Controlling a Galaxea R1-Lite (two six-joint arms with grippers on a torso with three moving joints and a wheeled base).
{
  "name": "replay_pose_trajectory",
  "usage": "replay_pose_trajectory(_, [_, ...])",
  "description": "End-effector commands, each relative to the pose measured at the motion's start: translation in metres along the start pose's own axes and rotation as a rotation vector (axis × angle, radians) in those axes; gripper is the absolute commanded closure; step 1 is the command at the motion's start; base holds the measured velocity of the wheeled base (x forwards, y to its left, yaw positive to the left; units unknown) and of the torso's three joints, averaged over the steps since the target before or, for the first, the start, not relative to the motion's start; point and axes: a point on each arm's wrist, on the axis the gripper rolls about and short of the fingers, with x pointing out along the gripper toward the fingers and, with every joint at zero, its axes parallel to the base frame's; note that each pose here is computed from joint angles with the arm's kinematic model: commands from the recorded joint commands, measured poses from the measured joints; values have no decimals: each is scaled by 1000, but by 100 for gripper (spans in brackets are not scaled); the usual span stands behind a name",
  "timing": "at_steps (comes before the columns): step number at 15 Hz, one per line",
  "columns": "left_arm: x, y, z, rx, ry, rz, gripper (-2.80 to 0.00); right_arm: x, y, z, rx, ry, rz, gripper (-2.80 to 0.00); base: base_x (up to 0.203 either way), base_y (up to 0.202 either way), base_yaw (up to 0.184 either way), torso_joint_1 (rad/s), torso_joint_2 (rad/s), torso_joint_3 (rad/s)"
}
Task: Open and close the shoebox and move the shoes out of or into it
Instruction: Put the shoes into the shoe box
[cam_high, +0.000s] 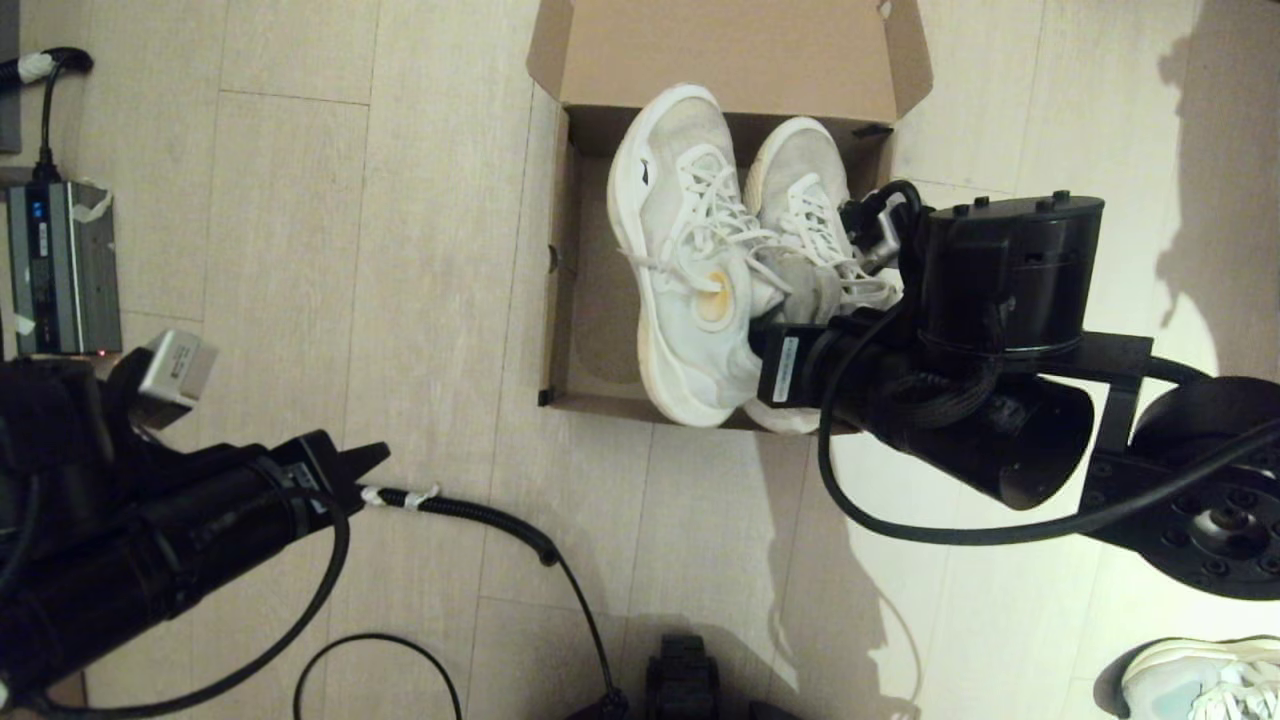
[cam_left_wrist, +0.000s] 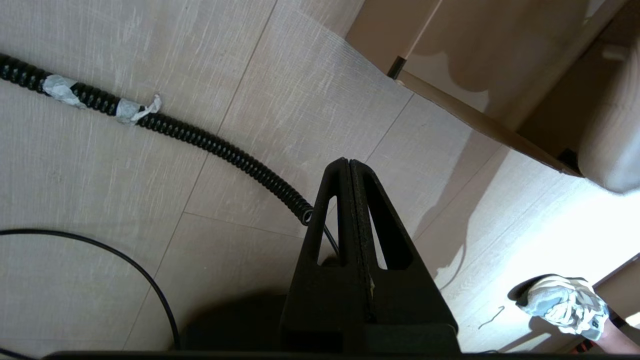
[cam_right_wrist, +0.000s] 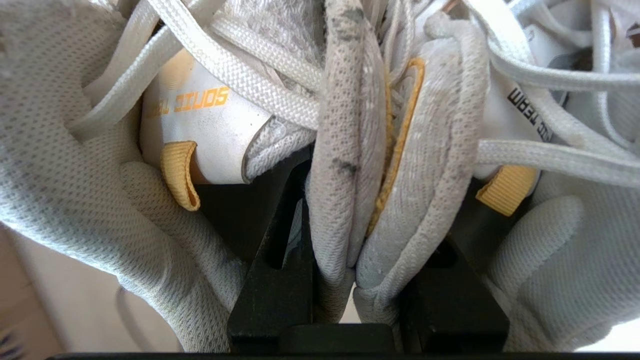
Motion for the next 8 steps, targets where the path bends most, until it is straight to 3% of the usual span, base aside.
replay_pose_trajectory(1, [-3, 0, 1, -5, -10, -6, 0, 11, -6, -7, -10, 19, -31, 0, 0, 0, 0, 0, 0, 0])
replay_pose_trajectory(5, [-5, -1, 3, -7, -22, -14, 0, 32, -11, -16, -10, 25, -55, 0, 0, 0, 0, 0, 0, 0])
replay_pose_trajectory(8, [-10, -1, 4, -8, -31, -19, 0, 56, -8, -27, -15, -25, -47, 0, 0, 0, 0, 0, 0, 0])
